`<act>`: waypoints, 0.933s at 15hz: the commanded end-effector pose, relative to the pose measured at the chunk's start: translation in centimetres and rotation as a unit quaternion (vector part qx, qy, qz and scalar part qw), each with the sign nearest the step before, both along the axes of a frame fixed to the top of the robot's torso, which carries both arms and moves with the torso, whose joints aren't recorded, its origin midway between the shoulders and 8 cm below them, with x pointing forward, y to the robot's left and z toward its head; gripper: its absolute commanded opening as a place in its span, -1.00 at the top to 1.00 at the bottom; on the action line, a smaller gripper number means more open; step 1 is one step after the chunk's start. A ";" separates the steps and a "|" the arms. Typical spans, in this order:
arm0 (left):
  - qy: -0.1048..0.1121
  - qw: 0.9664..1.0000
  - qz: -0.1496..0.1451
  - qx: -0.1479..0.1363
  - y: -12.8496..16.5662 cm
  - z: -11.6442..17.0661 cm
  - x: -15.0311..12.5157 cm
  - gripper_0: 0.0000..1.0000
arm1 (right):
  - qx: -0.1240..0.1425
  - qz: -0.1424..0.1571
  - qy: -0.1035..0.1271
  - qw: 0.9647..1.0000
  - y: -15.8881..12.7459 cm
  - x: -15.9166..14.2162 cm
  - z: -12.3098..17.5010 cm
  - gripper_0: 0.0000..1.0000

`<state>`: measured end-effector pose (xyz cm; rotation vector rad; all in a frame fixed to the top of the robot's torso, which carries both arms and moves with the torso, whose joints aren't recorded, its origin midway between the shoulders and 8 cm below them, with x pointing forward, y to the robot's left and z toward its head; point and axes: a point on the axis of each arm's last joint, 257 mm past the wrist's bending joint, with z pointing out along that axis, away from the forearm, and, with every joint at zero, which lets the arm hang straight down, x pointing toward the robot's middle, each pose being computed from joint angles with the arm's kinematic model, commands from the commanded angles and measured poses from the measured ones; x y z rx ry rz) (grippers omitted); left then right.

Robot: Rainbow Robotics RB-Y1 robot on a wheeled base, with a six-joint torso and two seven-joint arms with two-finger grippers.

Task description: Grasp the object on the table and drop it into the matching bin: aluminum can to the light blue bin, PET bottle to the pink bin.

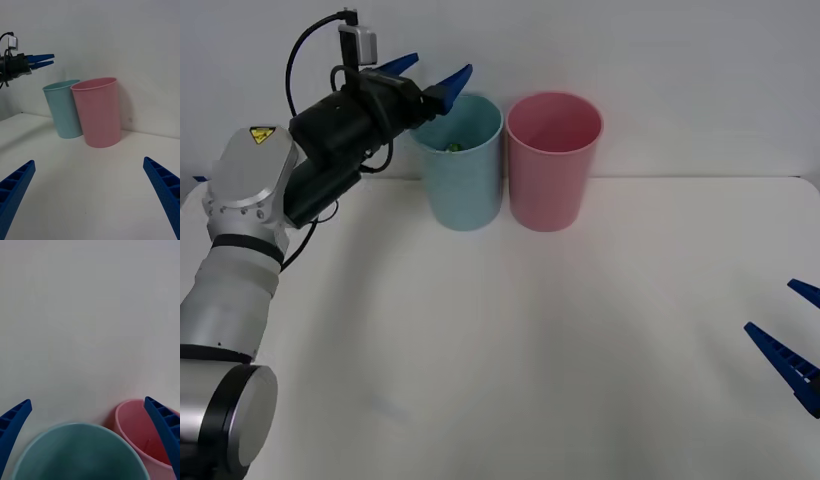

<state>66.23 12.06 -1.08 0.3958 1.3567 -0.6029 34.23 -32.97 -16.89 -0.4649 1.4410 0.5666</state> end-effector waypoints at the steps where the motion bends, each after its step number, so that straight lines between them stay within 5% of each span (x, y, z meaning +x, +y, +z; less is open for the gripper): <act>1: -0.007 1.000 0.003 -0.017 2.2 -0.5 -2.1 -1.00 | 0.000 0.000 0.000 1.000 0.0 0.0 0.0 -1.00; 8: -0.031 0.998 0.046 -0.030 11.5 -2.0 -9.4 -1.00 | 0.000 0.000 0.000 1.000 0.0 0.0 0.0 -1.00; 14: -0.031 0.997 0.065 -0.003 18.3 -4.1 -15.7 -1.00 | 0.000 0.000 0.000 1.000 0.0 0.0 0.0 -1.00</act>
